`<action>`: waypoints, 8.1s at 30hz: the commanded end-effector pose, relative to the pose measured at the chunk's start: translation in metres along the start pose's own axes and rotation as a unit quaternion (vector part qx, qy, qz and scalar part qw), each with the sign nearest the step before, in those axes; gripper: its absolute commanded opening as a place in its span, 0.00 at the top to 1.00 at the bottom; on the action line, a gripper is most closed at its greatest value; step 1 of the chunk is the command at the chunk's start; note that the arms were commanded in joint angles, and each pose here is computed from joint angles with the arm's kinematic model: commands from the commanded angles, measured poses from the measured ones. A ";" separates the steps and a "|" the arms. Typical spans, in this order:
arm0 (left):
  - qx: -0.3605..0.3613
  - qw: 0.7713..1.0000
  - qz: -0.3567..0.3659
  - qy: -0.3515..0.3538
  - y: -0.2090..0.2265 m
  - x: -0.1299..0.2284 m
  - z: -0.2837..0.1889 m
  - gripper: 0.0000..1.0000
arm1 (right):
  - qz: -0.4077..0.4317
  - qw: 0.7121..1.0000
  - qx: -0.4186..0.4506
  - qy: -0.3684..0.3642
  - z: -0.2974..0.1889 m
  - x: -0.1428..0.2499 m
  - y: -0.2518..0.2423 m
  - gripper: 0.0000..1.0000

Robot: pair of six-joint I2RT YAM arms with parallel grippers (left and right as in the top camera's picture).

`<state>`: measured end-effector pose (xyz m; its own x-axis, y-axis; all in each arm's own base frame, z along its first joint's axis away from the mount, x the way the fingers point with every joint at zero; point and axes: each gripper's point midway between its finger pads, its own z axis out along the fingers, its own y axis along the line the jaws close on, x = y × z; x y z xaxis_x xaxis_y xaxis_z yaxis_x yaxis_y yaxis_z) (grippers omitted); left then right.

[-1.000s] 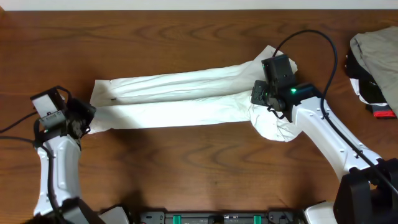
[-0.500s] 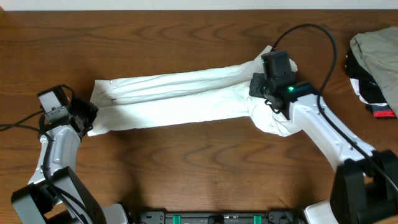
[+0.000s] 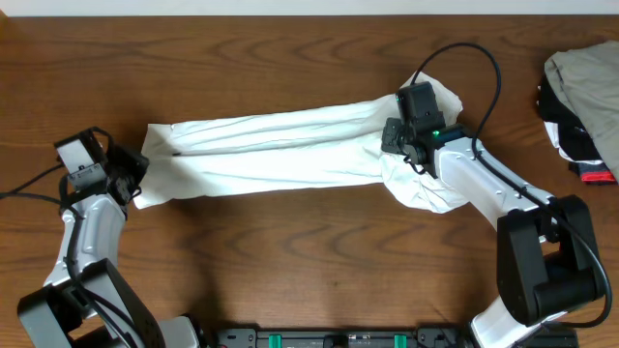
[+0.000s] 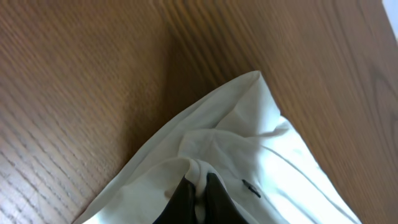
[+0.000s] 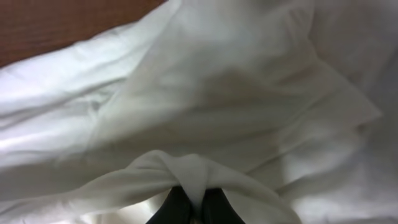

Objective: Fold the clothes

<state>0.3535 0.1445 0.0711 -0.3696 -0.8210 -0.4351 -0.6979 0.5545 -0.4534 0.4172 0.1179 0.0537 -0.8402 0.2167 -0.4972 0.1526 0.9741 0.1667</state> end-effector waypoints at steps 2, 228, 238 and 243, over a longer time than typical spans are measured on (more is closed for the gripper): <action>-0.004 1.000 -0.001 -0.010 -0.001 -0.008 0.006 0.94 | -0.002 1.000 0.013 -0.018 0.000 -0.013 -0.005 0.97; 0.062 0.917 0.222 0.325 -0.068 0.240 0.016 0.14 | -0.128 0.956 -0.198 0.176 -0.041 -0.013 0.065 0.99; 0.057 0.921 0.205 0.327 -0.069 0.241 0.016 0.14 | -0.068 0.949 -0.226 0.208 -0.014 0.018 0.034 0.99; 0.057 0.921 0.205 0.327 -0.069 0.241 0.016 0.14 | -0.051 0.946 -0.264 0.183 0.000 0.018 0.022 0.99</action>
<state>0.3437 -0.0951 0.0164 -0.9037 -0.4071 -0.1326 -0.2872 0.8061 -0.5175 0.4099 0.1424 0.0503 -0.9746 -0.0109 -0.2238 -0.1281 0.8465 0.5167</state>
